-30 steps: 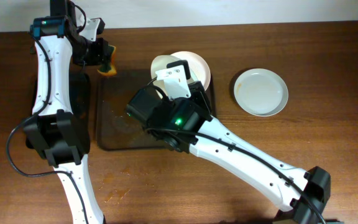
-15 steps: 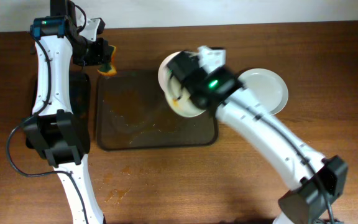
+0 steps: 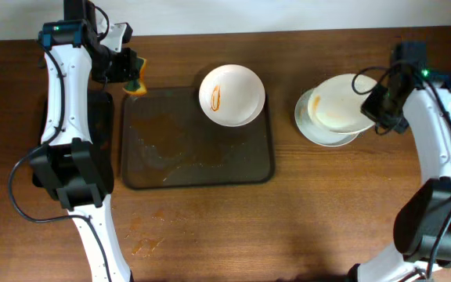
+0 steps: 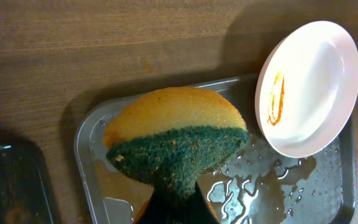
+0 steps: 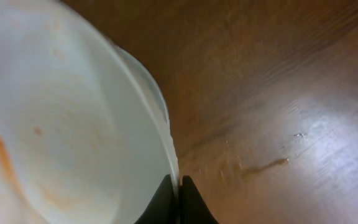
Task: Clean dirty plates on tray and stack at the side
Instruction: 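Place the cleaned plate onto the plate stack right of the tray, then grasp the last dirty plate rim with right gripper and drag it left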
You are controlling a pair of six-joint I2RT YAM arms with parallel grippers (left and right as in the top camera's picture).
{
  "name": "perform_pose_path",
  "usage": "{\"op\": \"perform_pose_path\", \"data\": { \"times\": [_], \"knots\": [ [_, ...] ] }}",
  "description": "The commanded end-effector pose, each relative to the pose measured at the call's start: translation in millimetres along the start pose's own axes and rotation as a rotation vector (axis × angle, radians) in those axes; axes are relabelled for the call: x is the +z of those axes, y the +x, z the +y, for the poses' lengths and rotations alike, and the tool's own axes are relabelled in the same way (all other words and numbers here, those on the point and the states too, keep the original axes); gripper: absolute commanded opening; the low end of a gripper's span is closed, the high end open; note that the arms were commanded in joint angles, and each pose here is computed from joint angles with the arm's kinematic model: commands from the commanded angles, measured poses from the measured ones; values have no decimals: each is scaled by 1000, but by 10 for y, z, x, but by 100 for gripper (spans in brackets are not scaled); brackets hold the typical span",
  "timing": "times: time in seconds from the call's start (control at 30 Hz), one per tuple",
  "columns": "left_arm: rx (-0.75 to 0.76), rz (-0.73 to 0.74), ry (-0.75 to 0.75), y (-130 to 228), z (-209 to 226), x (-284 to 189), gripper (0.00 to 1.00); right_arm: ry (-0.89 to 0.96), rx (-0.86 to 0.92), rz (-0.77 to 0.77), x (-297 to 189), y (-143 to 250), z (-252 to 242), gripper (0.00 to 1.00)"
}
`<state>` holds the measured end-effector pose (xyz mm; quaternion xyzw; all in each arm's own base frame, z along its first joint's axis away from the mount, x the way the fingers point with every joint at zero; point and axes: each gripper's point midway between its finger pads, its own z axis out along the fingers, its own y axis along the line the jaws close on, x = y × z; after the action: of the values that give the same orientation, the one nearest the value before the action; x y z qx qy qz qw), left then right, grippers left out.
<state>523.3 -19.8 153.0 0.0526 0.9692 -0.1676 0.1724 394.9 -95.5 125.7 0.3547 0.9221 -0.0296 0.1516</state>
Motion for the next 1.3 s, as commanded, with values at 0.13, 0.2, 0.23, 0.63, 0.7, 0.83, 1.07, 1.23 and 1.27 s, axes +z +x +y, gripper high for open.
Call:
{"op": "perform_pose_path", "data": {
  "times": [0.13,0.2,0.23,0.63,0.7,0.83,1.07,1.23,1.27],
  "knots": [
    [19,-6,1,-17,-25,-4,1,-49,-54,40,621,225,190,17],
    [20,-6,1,-19,-27,-6,1,-66,-64,52,704,257,269,75],
    [20,-6,1,-19,-28,-6,1,-94,-69,49,704,253,341,81],
    [29,-7,4,-28,-71,9,1,-472,-334,-54,-245,576,2094,50],
    [33,-6,5,-28,-90,18,1,-435,-330,-60,-127,800,2292,50],
    [52,-3,12,-35,-190,53,1,-395,-328,39,271,1220,2455,50],
    [60,2,-11,-30,-188,65,1,-397,-319,153,641,1484,2511,30],
    [66,5,-8,-27,-229,81,1,-378,-298,203,867,1615,2506,18],
    [66,5,-9,-27,-227,80,1,-379,-298,207,872,1622,2507,15]
  ]
}}
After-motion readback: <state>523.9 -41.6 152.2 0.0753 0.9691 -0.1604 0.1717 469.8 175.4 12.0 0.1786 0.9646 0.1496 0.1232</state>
